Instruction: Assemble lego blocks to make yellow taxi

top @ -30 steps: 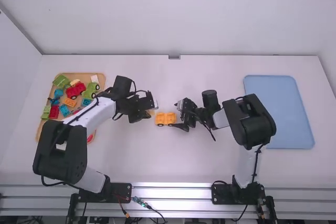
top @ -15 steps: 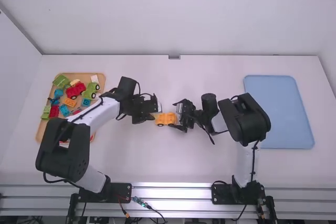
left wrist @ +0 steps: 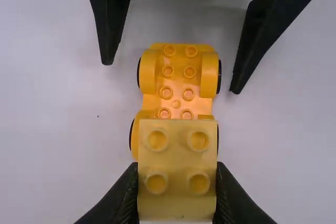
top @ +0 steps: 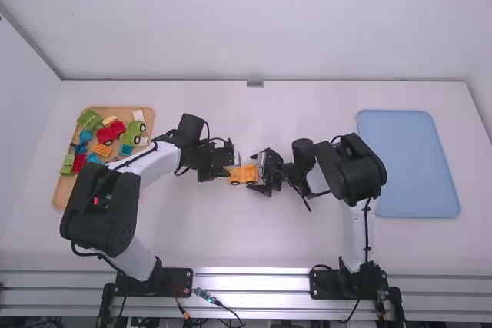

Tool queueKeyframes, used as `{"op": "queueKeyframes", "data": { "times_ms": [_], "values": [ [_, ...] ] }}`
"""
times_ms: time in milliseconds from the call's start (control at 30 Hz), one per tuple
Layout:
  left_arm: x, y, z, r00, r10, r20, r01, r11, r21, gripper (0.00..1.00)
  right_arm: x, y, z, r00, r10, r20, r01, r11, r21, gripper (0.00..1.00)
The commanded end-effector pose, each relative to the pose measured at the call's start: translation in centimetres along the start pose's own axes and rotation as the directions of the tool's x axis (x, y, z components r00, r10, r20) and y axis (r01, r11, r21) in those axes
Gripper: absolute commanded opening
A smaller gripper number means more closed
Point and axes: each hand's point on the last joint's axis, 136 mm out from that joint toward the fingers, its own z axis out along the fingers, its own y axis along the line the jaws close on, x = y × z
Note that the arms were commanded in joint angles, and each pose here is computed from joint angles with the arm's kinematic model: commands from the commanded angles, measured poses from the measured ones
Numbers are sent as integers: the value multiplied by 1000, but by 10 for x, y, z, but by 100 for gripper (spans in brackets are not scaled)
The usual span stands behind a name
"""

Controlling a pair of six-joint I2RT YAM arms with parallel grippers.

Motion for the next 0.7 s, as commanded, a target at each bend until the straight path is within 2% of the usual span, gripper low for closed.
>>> {"op": "queueKeyframes", "data": {
  "times_ms": [0,233,667],
  "values": [
    [-6,4,8,1000,15,27,-16,1000,21,1,0,12,4,1000,-18,14,18,999,-44,93],
    [-8,11,13,1000,-1,22,0,999,50,2,-2,13,6,999,-45,26,47,995,-87,80],
    [-4,1,19,1000,-11,4,10,996,89,1,-9,12,14,998,-55,33,58,991,-118,82]
  ]
}}
